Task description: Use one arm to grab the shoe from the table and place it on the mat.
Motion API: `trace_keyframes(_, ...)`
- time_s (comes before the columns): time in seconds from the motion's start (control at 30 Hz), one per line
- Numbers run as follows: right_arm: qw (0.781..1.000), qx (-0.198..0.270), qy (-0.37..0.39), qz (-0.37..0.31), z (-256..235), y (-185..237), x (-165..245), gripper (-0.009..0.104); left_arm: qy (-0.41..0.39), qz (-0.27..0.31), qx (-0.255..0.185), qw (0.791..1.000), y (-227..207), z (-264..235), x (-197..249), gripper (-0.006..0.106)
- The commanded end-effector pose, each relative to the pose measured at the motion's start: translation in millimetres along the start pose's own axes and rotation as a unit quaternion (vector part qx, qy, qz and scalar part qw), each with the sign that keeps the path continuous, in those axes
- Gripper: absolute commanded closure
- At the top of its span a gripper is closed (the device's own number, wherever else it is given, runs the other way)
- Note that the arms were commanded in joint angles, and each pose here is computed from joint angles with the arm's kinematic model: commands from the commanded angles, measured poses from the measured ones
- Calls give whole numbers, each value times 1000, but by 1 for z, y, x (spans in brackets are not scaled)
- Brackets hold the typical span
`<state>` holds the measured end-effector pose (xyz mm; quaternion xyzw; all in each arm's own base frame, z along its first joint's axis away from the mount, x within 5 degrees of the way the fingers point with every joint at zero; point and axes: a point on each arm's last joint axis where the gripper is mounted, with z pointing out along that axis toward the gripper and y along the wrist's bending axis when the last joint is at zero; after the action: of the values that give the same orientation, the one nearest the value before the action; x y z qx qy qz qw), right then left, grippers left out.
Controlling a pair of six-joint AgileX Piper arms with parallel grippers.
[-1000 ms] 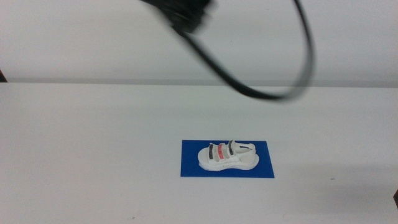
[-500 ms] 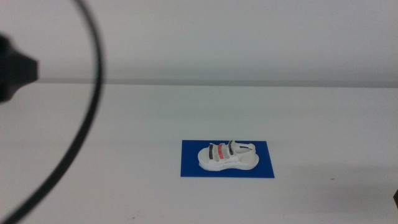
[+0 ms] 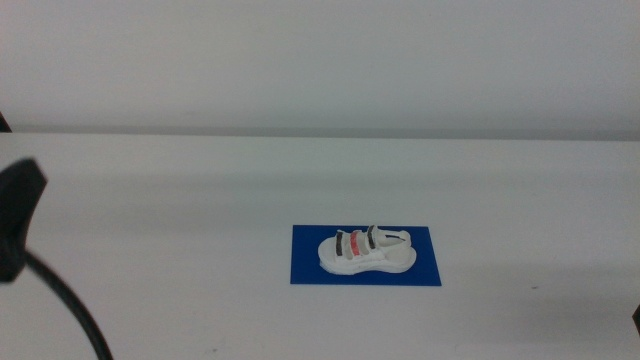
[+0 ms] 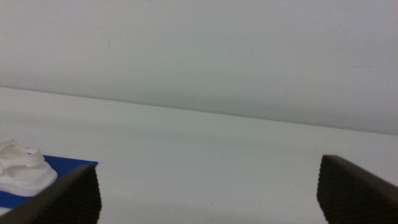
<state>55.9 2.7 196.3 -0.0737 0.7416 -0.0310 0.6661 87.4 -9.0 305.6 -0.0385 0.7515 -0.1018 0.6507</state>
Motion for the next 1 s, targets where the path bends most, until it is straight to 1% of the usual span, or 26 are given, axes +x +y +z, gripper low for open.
trace_keyframes(0.0, 1000, 0, -1, -1, 0, 2, 12, 2, -41, 7, -8, 999, 5, -5, 11, 7)
trace_keyframes(0.1, 1000, 0, -1, -1, 0, 2, 12, 2, -56, 1, -20, 998, 10, -11, 26, 7)
trace_keyframes(0.27, 1000, 0, -1, -1, 0, 2, 12, 2, -60, -4, -24, 998, 15, -17, 47, 7)
trace_keyframes(0.33, 1000, 0, -1, -1, 0, 2, 12, 2, -63, 2, -27, 998, 18, -20, 60, 7)
trace_keyframes(0.43, 1000, 0, -1, -1, 0, 2, 12, 2, -64, 39, -37, 996, 23, -22, 81, 7)
trace_keyframes(0.5, 1000, 0, -1, -1, 0, 2, 12, 2, -60, 52, -44, 996, 26, -21, 91, 7)
trace_keyframes(0.67, 1000, 0, -1, -1, 0, 2, 12, 2, -49, 49, -62, 996, 33, -18, 114, 7)
trace_keyframes(0.7, 1000, 0, -1, -1, 0, 2, 12, 2, -33, 43, -71, 996, 34, -17, 119, 7)
trace_keyframes(0.77, 1000, 0, -1, -1, 0, 2, 12, 2, -22, 42, -80, 996, 35, -18, 120, 7)
trace_keyframes(0.97, 1000, 0, -1, -1, 0, 2, 12, 2, -37, 47, -76, 995, 35, -18, 117, 7)
